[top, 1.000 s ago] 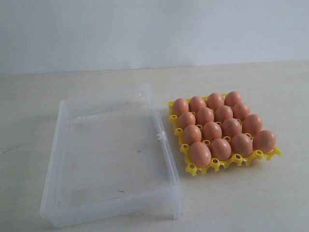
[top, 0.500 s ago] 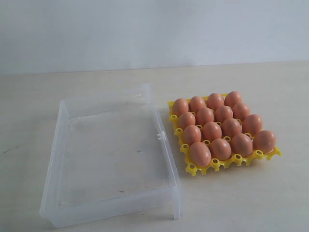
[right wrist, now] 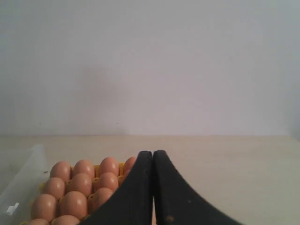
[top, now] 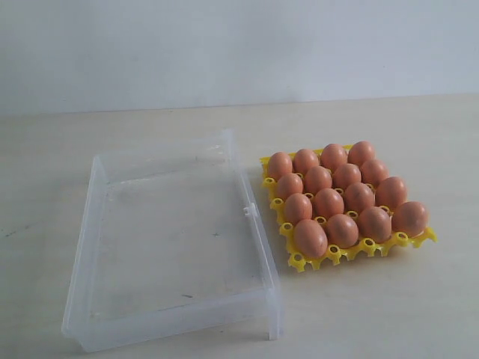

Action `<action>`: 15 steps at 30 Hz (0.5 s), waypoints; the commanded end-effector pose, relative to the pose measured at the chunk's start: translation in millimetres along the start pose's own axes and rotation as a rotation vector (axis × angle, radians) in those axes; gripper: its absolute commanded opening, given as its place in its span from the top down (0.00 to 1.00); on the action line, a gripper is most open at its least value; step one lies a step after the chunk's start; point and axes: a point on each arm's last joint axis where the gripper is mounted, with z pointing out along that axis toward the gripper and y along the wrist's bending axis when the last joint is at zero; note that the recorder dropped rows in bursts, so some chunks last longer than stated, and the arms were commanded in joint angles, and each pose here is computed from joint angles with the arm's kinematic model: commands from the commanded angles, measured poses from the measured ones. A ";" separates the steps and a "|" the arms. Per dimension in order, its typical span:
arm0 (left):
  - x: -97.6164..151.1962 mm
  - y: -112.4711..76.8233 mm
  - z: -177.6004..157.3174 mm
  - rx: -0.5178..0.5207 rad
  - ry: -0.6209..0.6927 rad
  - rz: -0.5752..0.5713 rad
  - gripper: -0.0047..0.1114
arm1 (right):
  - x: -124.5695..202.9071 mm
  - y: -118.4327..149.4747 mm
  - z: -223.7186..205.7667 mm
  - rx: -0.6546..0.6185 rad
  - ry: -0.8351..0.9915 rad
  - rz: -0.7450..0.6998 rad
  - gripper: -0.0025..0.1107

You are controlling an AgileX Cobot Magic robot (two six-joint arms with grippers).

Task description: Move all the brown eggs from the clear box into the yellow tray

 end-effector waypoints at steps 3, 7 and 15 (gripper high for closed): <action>-2.6 0.0 -1.0 0.001 -0.019 -0.008 0.96 | 6.4 0.6 -0.3 -0.003 0.050 0.001 0.98; -2.6 0.0 -1.0 0.001 -0.019 -0.008 0.96 | 8.4 1.1 -0.5 -0.008 0.072 0.002 0.98; -2.6 0.0 -1.0 0.001 -0.019 -0.008 0.96 | 8.4 1.1 -0.5 -0.006 0.072 0.066 0.98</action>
